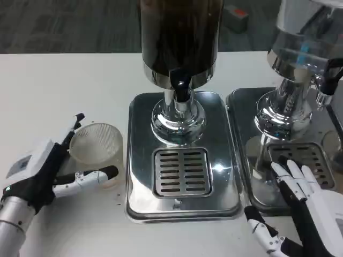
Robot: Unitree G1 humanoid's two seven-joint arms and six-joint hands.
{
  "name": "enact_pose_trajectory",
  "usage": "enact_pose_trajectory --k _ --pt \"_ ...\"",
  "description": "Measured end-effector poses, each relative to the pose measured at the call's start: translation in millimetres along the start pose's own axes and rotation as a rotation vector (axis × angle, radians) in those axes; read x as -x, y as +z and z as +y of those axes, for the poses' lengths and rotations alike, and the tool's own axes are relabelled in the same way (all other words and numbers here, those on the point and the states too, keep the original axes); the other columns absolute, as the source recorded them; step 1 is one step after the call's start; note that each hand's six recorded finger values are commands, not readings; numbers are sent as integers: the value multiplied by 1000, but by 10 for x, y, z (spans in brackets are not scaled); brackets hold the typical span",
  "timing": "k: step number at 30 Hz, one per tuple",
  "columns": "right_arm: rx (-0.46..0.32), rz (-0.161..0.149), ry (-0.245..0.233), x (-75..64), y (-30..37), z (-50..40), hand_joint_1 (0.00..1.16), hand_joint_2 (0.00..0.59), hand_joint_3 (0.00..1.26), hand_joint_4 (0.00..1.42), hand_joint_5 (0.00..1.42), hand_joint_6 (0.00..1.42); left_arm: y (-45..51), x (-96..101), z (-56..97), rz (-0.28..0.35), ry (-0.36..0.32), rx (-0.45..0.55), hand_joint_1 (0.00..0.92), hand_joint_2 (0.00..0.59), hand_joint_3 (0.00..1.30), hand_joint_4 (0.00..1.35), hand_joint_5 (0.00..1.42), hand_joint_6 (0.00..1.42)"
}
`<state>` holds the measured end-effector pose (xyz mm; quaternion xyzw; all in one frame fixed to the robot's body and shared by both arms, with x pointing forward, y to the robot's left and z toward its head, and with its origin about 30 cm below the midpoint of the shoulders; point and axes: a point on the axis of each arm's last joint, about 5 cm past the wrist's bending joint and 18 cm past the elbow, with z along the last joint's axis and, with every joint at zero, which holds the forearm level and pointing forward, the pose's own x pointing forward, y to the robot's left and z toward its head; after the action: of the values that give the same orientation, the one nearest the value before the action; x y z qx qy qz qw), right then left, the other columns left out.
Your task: Grasp the cup under the faucet to collect the drink, then remove the cup.
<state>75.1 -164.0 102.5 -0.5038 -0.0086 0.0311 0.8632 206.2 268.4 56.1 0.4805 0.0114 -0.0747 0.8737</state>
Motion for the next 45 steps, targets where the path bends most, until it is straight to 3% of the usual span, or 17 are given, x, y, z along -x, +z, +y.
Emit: enact_pose_trajectory --k 9,23,37,45 --pt "-11 3 -2 -5 0 -1 235 371 124 32 15 201 -13 28 -76 -18 39 -44 201 21 69 90 253 386" --pt "-15 35 8 36 -16 11 235 371 124 32 15 209 29 27 -186 -40 117 -41 179 46 178 271 511 907" --pt "-23 63 5 83 -29 -9 226 375 124 32 24 215 67 42 -285 -94 109 -96 159 62 203 294 617 1131" --pt "-23 71 3 90 -40 -17 219 377 124 32 26 216 65 56 -315 -111 120 -104 125 85 279 336 768 1286"
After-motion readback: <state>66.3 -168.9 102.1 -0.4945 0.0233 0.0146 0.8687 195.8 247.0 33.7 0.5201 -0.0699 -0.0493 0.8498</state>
